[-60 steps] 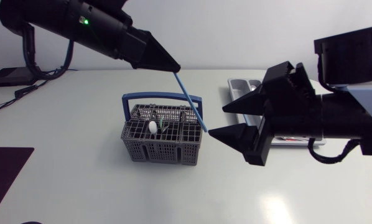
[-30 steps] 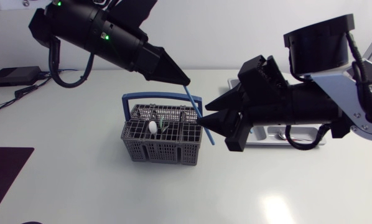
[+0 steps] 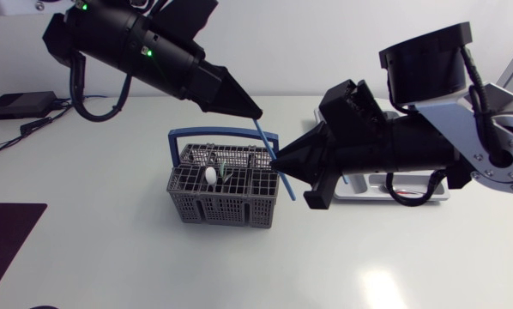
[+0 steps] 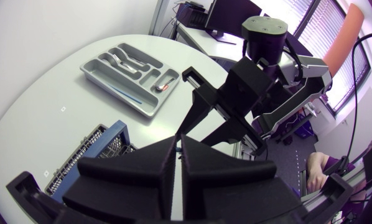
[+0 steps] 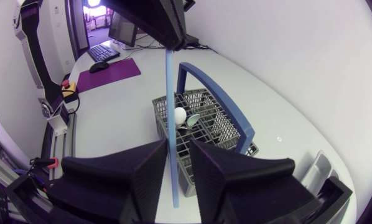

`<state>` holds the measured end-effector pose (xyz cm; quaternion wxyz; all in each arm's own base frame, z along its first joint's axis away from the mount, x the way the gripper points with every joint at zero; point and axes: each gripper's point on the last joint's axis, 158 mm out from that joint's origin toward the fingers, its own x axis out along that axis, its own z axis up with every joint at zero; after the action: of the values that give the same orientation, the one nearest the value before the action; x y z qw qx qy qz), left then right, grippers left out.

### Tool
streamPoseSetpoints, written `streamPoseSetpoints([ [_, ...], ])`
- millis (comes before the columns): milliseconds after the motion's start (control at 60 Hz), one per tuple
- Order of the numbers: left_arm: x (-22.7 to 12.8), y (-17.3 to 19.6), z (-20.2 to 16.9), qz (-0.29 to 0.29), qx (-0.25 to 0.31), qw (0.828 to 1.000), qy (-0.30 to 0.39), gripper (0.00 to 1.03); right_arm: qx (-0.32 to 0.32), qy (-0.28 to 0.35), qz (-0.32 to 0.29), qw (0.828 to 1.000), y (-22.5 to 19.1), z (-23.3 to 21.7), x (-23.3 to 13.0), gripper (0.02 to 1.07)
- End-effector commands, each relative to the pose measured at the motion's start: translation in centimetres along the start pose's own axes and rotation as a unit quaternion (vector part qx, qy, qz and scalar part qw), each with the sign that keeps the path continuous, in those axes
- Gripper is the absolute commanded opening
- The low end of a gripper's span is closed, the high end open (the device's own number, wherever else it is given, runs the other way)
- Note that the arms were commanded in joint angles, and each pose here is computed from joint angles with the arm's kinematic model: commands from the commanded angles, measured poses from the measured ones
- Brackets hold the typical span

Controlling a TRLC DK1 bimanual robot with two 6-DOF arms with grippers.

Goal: Unload the cutlery basket into the drawer organizer.

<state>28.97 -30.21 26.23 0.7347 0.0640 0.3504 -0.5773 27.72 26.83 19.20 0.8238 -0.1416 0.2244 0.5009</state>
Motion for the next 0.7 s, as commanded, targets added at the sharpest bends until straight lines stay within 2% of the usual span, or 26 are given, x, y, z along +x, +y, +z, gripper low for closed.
streamPoseSetpoints([
  [0, 0.8, 0.0, -0.7, -0.014, -0.017, 1.0, 0.009, 0.03, -0.001, -0.007, 0.001, 1.0, 0.1, 0.8, 0.4, 0.24],
  [100, 0.8, 0.1, -0.7, -0.013, -0.017, 1.0, 0.009, 0.03, -0.002, -0.006, 0.0, 1.0, 0.1, 0.8, 0.5, 0.12],
  [350, 0.1, 0.7, -0.1, -0.006, -0.022, 1.0, -0.001, 0.05, -0.002, 0.001, 0.002, 1.0, 0.5, 0.5, 0.5, 0.08],
  [500, -1.0, 1.4, 0.9, 0.004, -0.025, 1.0, -0.017, 0.27, -0.001, 0.007, 0.007, 1.0, 0.9, 0.2, 0.2, 0.08],
  [567, -1.6, 1.8, 1.3, 0.01, -0.03, 0.999, -0.026, 0.46, 0.0, 0.009, 0.009, 1.0, 1.2, 0.0, 0.1, 0.08],
  [683, -3.1, 2.8, 2.4, 0.027, -0.036, 0.998, -0.044, 0.68, 0.001, 0.012, 0.008, 1.0, 1.4, -0.3, -0.5, 0.08],
])
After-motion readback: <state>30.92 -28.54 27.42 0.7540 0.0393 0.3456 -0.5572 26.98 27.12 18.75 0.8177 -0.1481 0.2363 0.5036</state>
